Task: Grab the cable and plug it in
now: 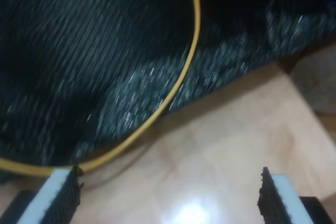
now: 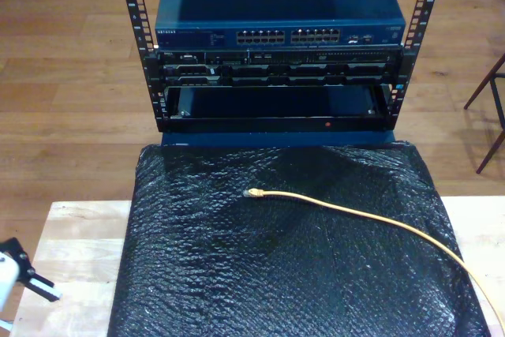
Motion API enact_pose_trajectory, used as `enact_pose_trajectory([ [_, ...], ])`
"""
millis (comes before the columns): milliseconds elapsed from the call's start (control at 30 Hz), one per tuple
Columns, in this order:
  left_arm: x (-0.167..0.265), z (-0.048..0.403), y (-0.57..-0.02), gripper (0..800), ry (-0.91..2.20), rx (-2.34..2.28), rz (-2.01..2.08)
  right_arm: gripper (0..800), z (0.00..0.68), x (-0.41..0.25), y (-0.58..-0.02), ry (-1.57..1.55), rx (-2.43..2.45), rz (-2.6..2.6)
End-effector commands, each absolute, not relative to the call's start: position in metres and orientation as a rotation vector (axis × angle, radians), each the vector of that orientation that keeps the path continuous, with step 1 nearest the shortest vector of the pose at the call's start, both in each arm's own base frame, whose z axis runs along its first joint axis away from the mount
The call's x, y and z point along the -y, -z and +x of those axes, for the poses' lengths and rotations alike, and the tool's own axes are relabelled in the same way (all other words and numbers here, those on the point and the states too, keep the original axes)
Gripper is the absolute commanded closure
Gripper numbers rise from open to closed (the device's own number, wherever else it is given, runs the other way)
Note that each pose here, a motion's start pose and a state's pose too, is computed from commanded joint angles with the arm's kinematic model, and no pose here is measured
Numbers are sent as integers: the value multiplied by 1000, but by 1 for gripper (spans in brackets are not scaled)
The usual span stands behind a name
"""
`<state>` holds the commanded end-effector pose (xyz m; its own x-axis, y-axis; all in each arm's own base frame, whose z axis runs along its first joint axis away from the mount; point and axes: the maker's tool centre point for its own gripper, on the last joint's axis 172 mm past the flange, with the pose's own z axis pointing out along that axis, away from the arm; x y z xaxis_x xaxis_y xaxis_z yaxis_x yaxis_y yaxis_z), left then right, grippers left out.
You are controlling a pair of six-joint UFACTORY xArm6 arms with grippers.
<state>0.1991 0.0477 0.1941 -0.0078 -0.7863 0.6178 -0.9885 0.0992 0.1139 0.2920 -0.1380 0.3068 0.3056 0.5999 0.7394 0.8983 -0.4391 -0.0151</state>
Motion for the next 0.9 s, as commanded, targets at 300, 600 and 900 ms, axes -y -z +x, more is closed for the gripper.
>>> enact_pose_trajectory([
  [300,-36,205,-181,0,-420,1819,1766,3,318,92,-309,865,1391,-2075],
  [600,-19,213,-176,0,-342,1818,1783,3,356,49,-305,804,1473,-2072],
  [900,-8,221,-171,0,-327,1818,1796,4,394,1,-299,756,1545,-2095],
])
